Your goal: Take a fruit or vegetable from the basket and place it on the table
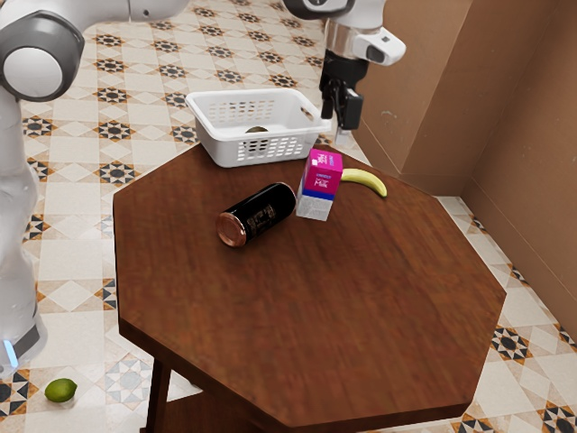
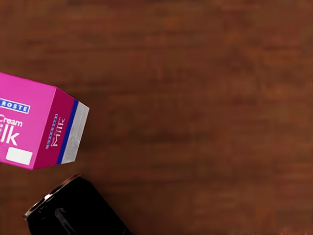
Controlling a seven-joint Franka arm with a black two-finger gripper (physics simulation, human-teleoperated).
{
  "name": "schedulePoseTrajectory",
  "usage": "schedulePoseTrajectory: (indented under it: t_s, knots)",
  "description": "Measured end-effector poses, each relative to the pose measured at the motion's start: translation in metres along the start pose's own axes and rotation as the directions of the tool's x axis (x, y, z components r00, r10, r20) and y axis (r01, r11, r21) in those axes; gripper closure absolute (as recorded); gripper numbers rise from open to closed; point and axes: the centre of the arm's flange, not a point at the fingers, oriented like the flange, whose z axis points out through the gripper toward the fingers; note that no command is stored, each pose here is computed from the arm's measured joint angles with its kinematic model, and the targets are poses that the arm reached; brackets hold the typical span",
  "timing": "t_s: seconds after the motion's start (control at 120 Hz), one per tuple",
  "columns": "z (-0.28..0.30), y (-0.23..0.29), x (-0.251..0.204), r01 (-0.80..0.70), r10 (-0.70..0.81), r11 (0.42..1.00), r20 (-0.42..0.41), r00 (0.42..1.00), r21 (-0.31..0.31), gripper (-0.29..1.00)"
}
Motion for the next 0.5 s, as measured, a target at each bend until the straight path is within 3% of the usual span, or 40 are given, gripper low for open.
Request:
schedulePoseTrajectory:
  t_s: [0.367, 0.5]
  knots:
    - [-0.008, -0.016, 0.001, -0.002, 0.002, 1.0, -0.008, 1.0, -0.01, 0.0]
    - [0.0, -0.068, 0.004, 0.089, -0.089, 0.996, 0.005, 0.996, 0.01, 0.0]
